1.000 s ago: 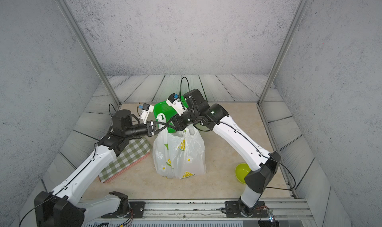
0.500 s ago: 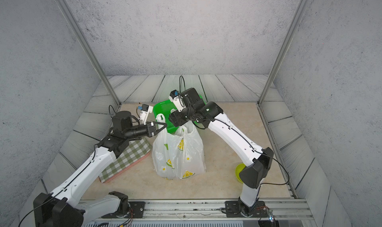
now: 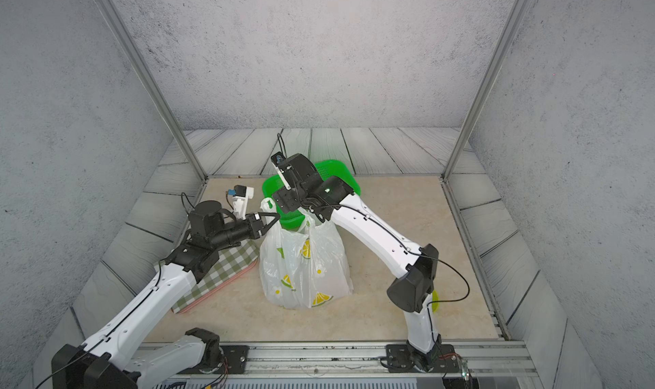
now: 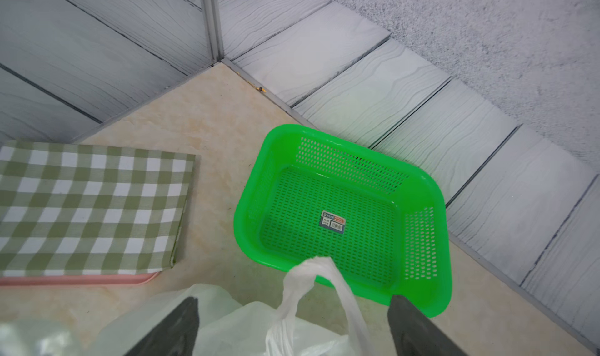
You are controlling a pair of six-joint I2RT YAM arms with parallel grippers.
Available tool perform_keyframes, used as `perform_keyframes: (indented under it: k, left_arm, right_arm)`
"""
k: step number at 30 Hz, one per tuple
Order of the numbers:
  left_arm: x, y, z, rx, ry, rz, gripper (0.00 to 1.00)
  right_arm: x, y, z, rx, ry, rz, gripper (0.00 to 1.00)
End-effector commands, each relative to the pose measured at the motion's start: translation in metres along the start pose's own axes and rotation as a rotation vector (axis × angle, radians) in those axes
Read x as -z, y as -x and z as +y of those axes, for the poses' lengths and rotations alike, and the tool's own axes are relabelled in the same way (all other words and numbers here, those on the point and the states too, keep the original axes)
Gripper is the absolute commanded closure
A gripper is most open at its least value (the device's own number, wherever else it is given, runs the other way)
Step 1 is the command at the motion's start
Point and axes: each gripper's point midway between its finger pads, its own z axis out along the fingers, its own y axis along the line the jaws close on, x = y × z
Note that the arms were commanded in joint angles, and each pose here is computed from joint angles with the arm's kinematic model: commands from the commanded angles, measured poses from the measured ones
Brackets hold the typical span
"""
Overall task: Place the pineapple into a plastic bag & tie a knot
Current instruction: Cross the plastic bag at the center of the board.
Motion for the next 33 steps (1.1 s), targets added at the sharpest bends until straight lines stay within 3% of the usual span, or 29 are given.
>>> perform_keyframes:
  k: [1, 8, 18, 26, 29, 33]
  left_arm:
    - [0.007, 0.013, -0.009, -0.029, -0.011, -0.073, 1.0]
    - [0.009, 0.014, -0.014, -0.033, -0.026, -0.077, 1.0]
    - [0.008, 0.012, -0.013, -0.032, -0.033, -0.069, 1.0]
    - [0.009, 0.012, -0.014, -0.031, -0.036, -0.07, 1.0]
    - [0.009, 0.012, -0.015, -0.033, -0.035, -0.073, 1.0]
    - [0.009, 0.013, -0.016, -0.034, -0.039, -0.071, 1.0]
  right_arm:
    - [-0.009, -0.002, -0.022, 0.032, -0.186, 0.035, 0.05]
    - [-0.03, -0.014, -0.034, 0.062, -0.326, 0.108, 0.05]
    - [-0.021, -0.016, -0.064, 0.128, -0.521, 0.123, 0.01]
    - [-0.021, -0.022, -0.069, 0.11, -0.502, 0.148, 0.0]
    - [-0.023, -0.03, -0.068, 0.083, -0.459, 0.168, 0.11]
    - [-0.02, -0.035, -0.072, 0.046, -0.427, 0.168, 0.36]
